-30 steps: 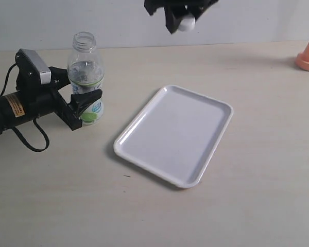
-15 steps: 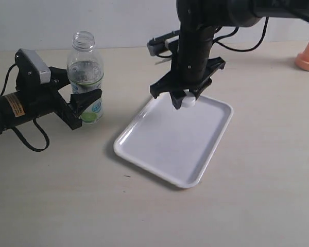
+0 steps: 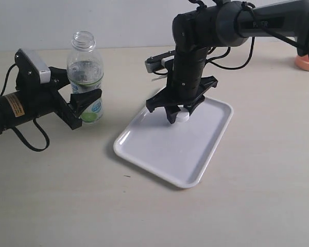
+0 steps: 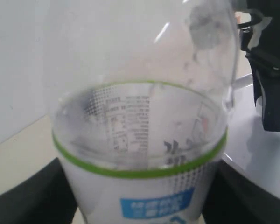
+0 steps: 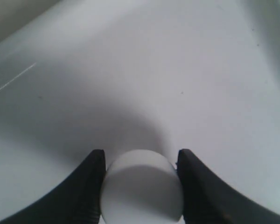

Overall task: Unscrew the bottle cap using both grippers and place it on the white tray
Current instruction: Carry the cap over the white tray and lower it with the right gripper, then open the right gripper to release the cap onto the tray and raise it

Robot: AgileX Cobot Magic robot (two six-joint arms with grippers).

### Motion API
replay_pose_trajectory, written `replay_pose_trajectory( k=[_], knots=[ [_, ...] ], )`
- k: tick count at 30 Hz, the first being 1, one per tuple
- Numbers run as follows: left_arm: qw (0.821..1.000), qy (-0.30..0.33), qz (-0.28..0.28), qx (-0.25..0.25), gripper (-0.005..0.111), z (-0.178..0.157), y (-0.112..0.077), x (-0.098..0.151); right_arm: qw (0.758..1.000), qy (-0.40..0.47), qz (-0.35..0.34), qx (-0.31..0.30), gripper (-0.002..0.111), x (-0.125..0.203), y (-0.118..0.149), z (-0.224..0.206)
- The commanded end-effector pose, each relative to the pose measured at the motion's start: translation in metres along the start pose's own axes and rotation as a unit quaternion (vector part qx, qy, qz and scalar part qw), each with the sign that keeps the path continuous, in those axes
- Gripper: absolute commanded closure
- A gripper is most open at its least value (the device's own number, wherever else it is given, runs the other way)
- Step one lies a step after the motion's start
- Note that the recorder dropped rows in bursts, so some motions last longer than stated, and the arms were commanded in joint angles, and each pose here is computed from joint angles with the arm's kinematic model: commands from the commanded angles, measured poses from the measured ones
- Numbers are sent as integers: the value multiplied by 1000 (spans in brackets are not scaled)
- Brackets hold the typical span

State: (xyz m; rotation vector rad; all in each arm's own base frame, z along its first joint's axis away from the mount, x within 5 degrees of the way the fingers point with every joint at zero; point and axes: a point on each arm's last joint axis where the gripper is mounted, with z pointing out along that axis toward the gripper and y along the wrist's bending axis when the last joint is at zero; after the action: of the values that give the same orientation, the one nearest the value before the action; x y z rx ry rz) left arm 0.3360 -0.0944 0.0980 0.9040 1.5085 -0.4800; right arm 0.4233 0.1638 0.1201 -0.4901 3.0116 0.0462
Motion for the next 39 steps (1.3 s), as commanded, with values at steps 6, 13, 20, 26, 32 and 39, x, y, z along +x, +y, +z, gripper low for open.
replay_pose_trajectory(
  k=[6, 13, 20, 26, 32, 39],
  knots=[
    [1000, -3, 0, -5, 56, 0, 1, -3, 1000, 0, -3, -3, 108, 0, -1, 3],
    [1000, -3, 0, -5, 56, 0, 1, -3, 1000, 7, -3, -2, 105, 1, -1, 9],
    [1000, -3, 0, -5, 56, 0, 1, -3, 1000, 14, -3, -2, 81, 2, -1, 15],
    [1000, -3, 0, -5, 56, 0, 1, -3, 1000, 12, -3, -2, 54, 1, -1, 12],
    [1000, -3, 0, -5, 56, 0, 1, -3, 1000, 14, -3, -2, 35, 2, -1, 2],
    [1000, -2, -6, -5, 56, 0, 1, -3, 999, 10, -43, 6, 35, 9, -2, -45]
  ],
)
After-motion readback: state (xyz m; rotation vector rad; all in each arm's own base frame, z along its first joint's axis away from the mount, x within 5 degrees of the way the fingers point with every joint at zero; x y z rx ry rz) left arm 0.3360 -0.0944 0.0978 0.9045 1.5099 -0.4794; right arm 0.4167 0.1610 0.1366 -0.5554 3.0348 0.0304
